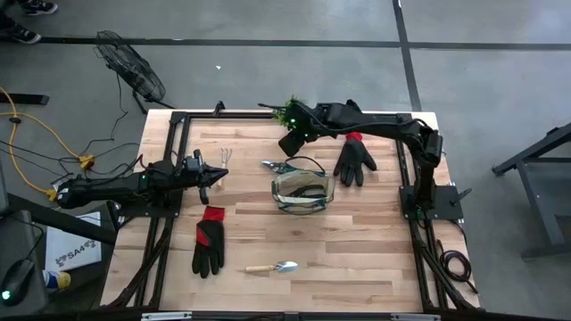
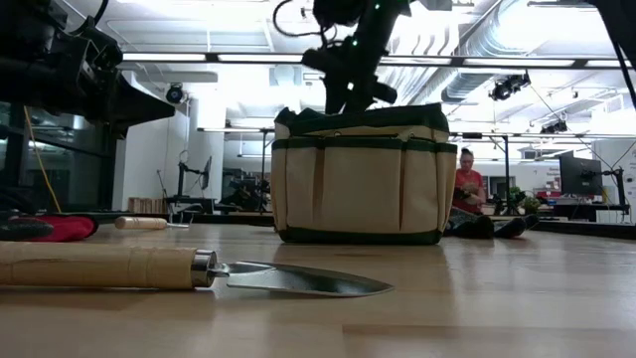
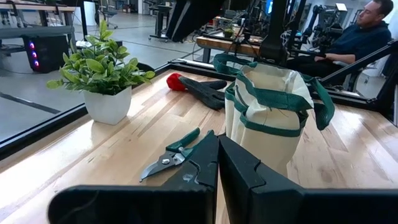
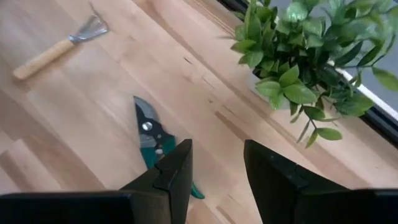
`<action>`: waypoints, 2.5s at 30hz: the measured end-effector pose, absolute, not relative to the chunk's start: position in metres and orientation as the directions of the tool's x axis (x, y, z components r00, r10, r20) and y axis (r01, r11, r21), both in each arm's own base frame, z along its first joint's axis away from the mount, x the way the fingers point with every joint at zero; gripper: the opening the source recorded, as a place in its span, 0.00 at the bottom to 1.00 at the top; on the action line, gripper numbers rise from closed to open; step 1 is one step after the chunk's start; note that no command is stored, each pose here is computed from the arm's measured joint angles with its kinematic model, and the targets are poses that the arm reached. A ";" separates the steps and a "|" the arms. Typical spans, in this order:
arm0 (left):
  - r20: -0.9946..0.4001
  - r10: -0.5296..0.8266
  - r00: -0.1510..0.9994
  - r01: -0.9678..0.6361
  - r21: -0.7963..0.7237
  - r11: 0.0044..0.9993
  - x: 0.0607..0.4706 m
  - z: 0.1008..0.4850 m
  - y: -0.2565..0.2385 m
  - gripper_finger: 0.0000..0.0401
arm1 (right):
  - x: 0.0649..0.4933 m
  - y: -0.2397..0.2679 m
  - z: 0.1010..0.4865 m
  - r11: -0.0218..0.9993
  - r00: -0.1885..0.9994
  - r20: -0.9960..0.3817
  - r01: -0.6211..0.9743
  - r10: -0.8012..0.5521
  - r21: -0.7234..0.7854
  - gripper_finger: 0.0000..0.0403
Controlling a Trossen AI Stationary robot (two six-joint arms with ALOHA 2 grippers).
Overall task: Pick & Place Garden tools in Gardening bag
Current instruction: Put the green shear scissors into the gardening bag
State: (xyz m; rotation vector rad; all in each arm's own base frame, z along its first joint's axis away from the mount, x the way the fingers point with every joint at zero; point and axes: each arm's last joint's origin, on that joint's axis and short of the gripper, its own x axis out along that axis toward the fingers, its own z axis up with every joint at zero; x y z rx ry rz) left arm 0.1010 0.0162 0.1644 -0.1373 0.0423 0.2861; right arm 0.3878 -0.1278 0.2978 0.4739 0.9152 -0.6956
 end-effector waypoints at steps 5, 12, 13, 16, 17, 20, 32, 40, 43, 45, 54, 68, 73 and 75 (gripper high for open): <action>-0.061 0.277 0.959 -0.283 -0.129 0.950 0.101 0.164 0.016 0.03 | 0.396 -0.130 0.279 0.679 0.378 -0.866 0.732 -0.329 0.061 0.34; -0.062 0.273 0.960 -0.279 -0.129 0.952 0.101 0.164 0.016 0.03 | 0.406 -0.133 0.254 0.651 0.329 -0.891 0.757 -0.313 0.051 0.34; -0.062 0.273 0.960 -0.279 -0.129 0.952 0.101 0.164 0.016 0.03 | 0.406 -0.133 0.253 0.646 0.329 -0.892 0.761 -0.310 0.056 0.34; -0.062 0.273 0.960 -0.279 -0.129 0.952 0.101 0.164 0.016 0.03 | 0.409 -0.133 0.247 0.633 0.328 -0.902 0.770 -0.280 0.084 0.34; -0.062 0.272 0.960 -0.278 -0.129 0.952 0.101 0.164 0.016 0.03 | 0.410 -0.133 0.245 0.628 0.327 -0.905 0.773 -0.271 0.091 0.34; -0.063 0.272 0.960 -0.278 -0.129 0.952 0.101 0.164 0.016 0.03 | 0.413 -0.132 0.240 0.623 0.338 -0.912 0.772 -0.234 0.126 0.34; -0.089 0.266 0.960 -0.276 -0.125 0.953 0.103 0.162 0.016 0.03 | 0.424 -0.126 0.216 0.722 0.354 -0.932 0.664 -0.072 0.197 0.34; -0.105 0.246 0.964 -0.258 -0.125 0.958 0.103 0.161 0.016 0.03 | 0.426 -0.121 0.214 0.876 0.344 -0.936 0.471 -0.072 0.105 0.40; -0.105 0.246 0.964 -0.258 -0.125 0.958 0.103 0.161 0.016 0.03 | 0.427 -0.116 0.214 0.928 0.345 -0.936 0.367 -0.068 0.067 0.45; -0.105 0.246 0.964 -0.258 -0.125 0.958 0.103 0.161 0.016 0.03 | 0.429 -0.113 0.212 0.951 0.342 -0.938 0.306 -0.064 0.046 0.48; -0.105 0.246 0.964 -0.258 -0.125 0.958 0.103 0.161 0.016 0.03 | 0.433 -0.114 0.202 0.967 0.327 -0.940 0.256 -0.101 -0.015 0.55; -0.106 0.239 0.965 -0.251 -0.125 0.960 0.104 0.161 0.015 0.03 | 0.436 -0.123 0.182 0.938 0.300 -0.951 0.344 -0.078 0.032 0.55; -0.106 0.233 0.967 -0.245 -0.126 0.961 0.104 0.161 0.015 0.03 | 0.438 -0.124 0.174 0.940 0.292 -0.954 0.338 -0.068 0.037 0.55; -0.106 0.232 0.967 -0.245 -0.126 0.961 0.104 0.161 0.015 0.03 | 0.439 -0.123 0.172 0.942 0.291 -0.955 0.332 -0.054 0.048 0.55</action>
